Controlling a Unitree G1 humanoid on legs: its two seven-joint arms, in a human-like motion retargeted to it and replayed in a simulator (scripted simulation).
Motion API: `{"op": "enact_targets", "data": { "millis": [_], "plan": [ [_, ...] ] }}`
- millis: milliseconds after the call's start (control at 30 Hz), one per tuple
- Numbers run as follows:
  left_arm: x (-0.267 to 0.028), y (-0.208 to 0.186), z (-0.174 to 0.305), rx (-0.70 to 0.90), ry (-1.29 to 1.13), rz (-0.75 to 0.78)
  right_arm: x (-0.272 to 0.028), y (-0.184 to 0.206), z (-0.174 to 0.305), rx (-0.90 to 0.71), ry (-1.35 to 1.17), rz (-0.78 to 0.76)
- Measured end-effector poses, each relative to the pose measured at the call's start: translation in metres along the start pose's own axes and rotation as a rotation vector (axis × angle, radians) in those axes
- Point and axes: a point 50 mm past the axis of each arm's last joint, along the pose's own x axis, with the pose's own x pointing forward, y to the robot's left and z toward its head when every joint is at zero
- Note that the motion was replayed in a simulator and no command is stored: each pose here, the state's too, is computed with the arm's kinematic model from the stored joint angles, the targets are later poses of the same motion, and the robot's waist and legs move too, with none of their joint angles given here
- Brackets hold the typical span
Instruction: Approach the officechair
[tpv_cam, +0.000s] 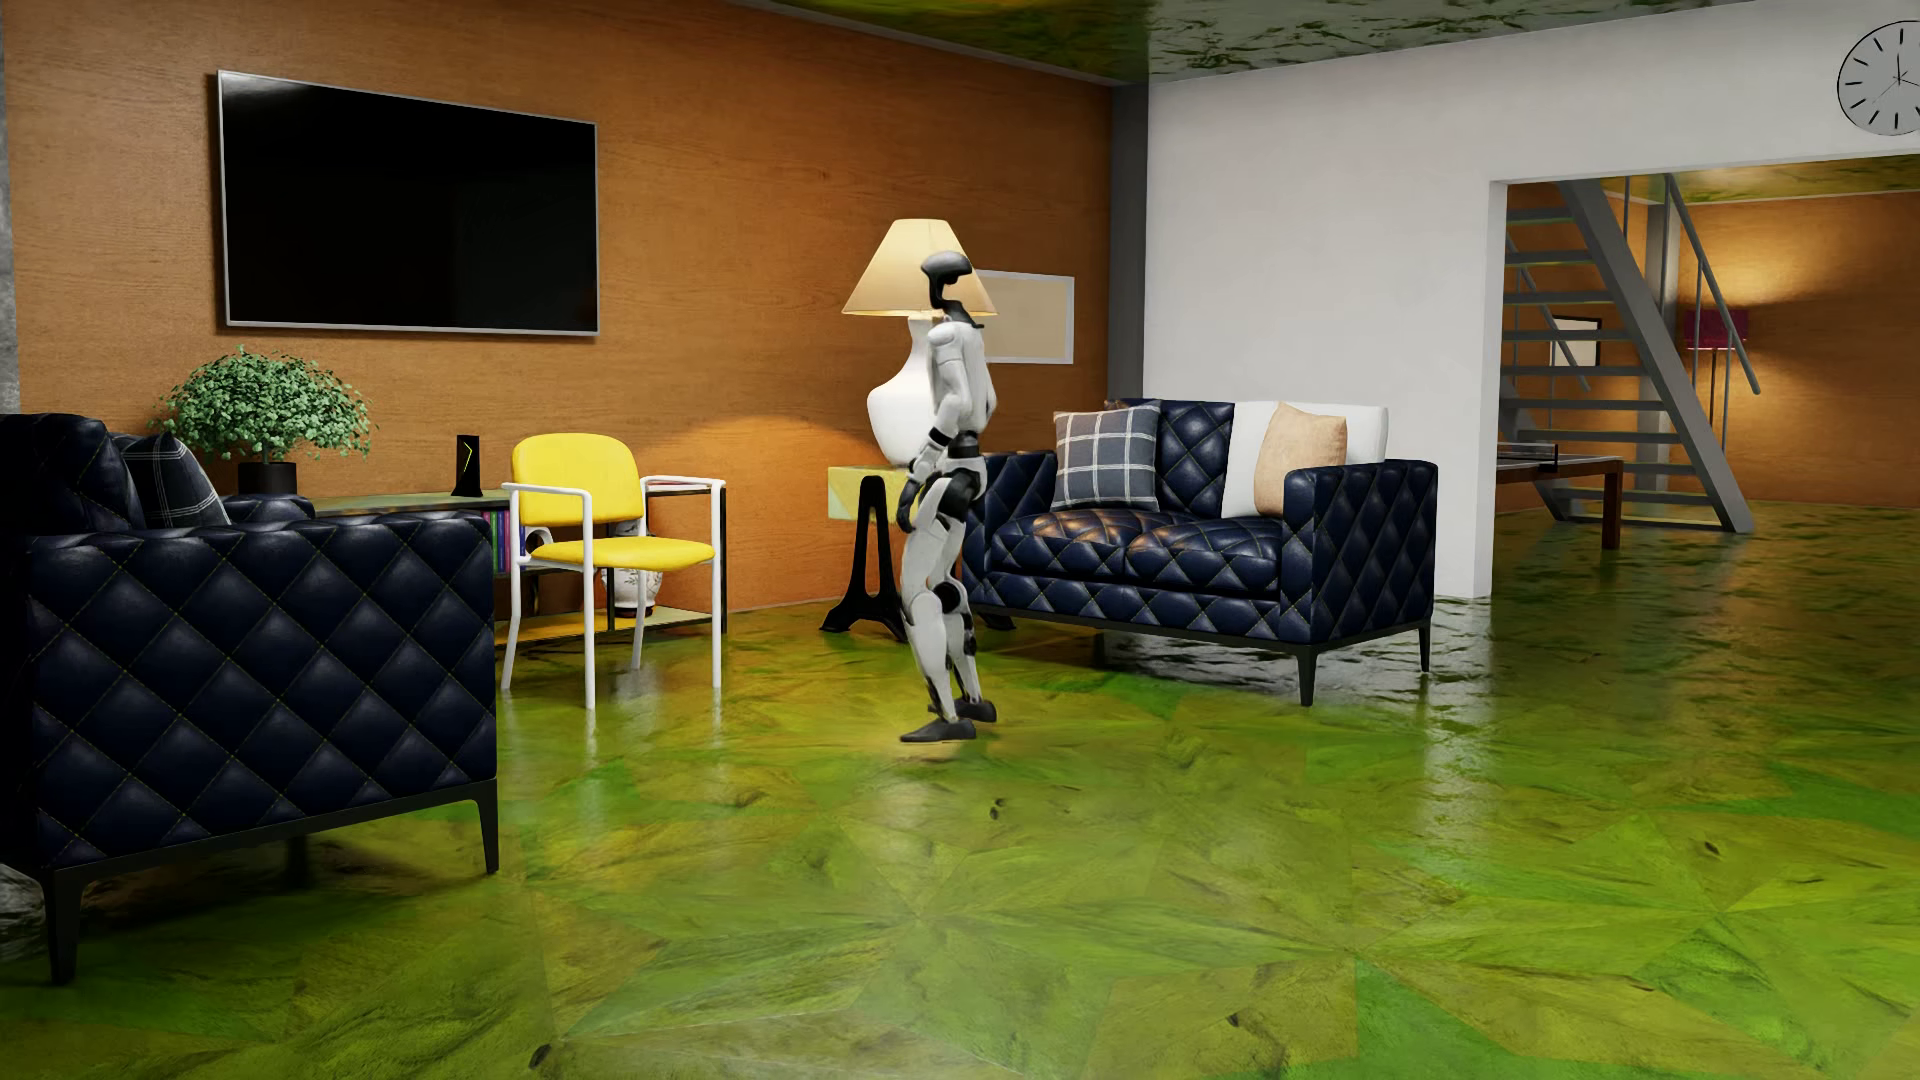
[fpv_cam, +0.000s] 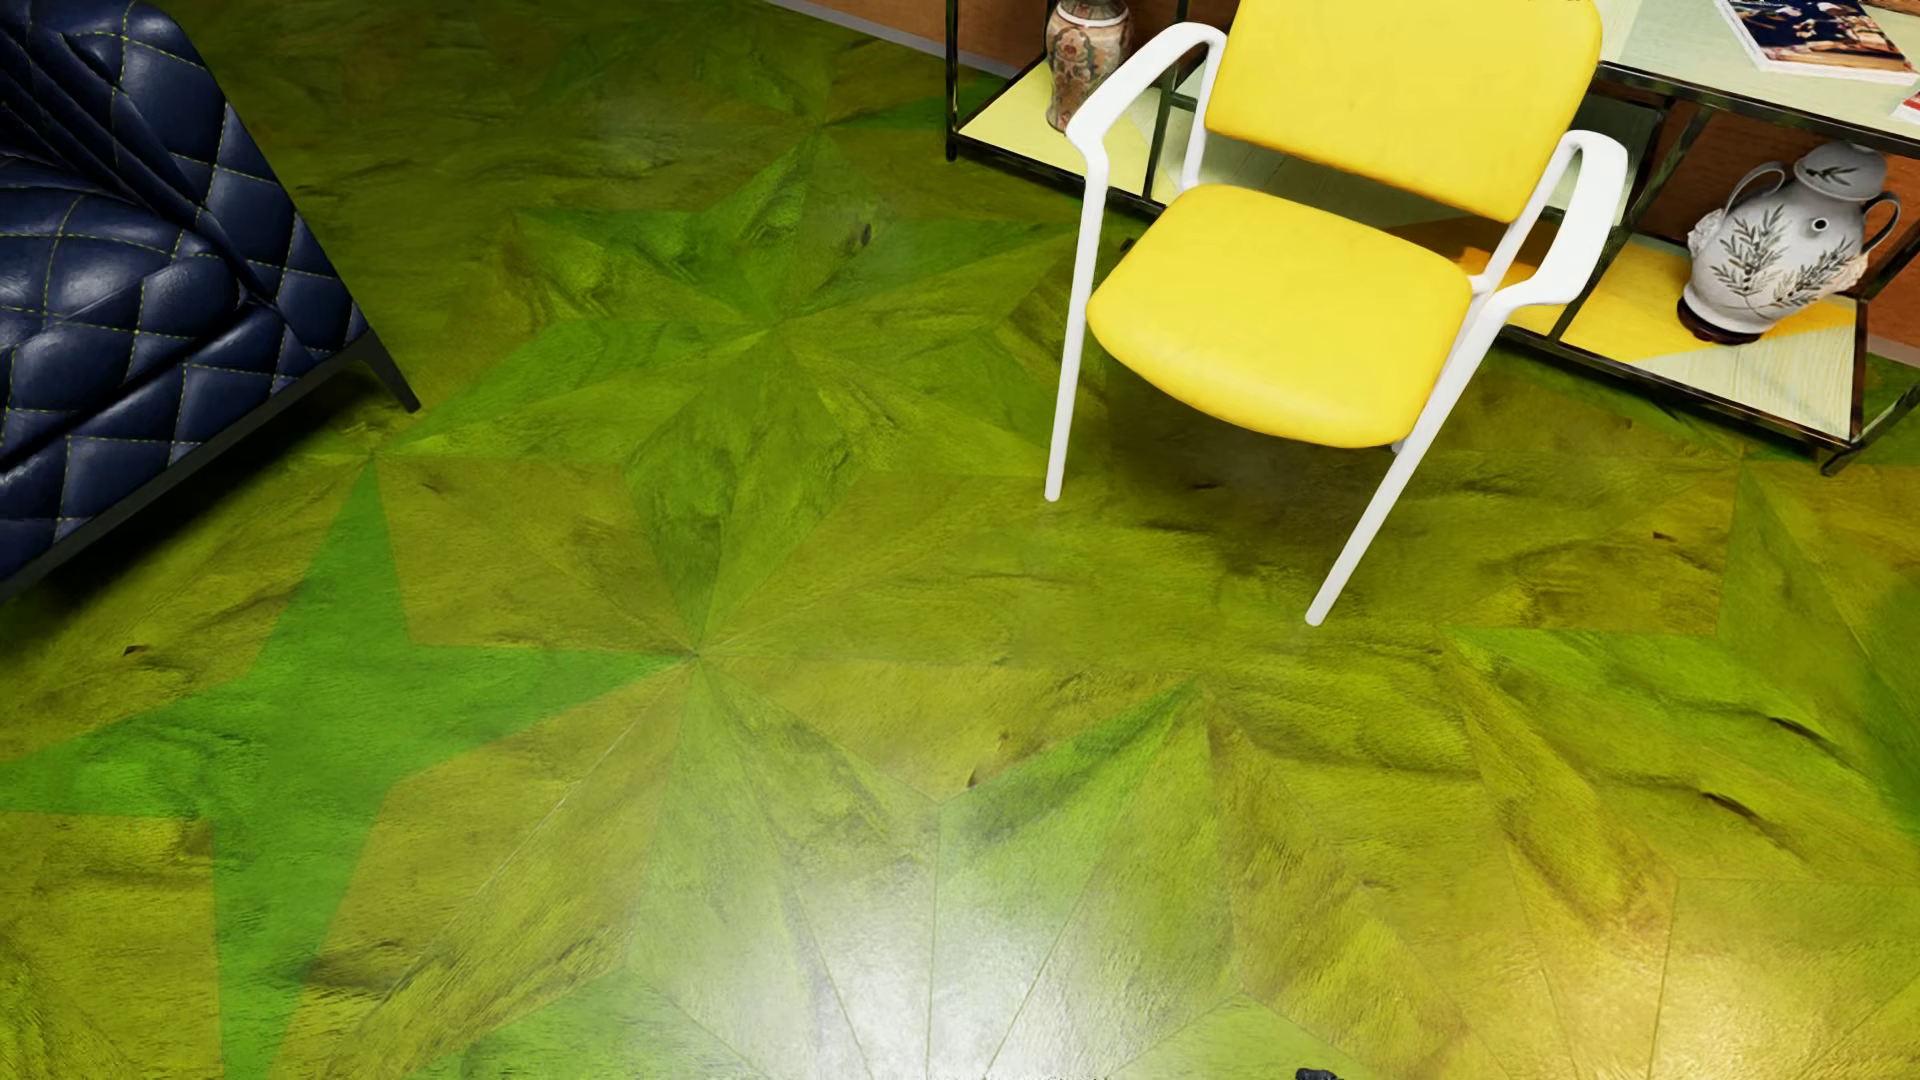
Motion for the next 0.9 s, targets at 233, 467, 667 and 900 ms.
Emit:
{"op": "enact_targets", "data": {
  "millis": [233, 467, 667, 900],
  "plan": [
    [0.002, 0.012, 0.017, -0.003, -0.063, 0.053, 0.006, -0.006, 0.006, -0.026, 0.015, 0.000],
    [0.003, 0.019, 0.022, 0.011, -0.081, 0.078, 0.007, 0.003, 0.007, 0.020, 0.046, 0.025],
    [0.006, 0.025, 0.021, 0.004, -0.070, 0.082, 0.005, 0.010, -0.008, 0.023, 0.109, 0.052],
    [0.006, 0.031, 0.020, -0.009, -0.070, 0.112, 0.004, 0.008, -0.020, -0.009, 0.150, 0.057]
  ]
}}
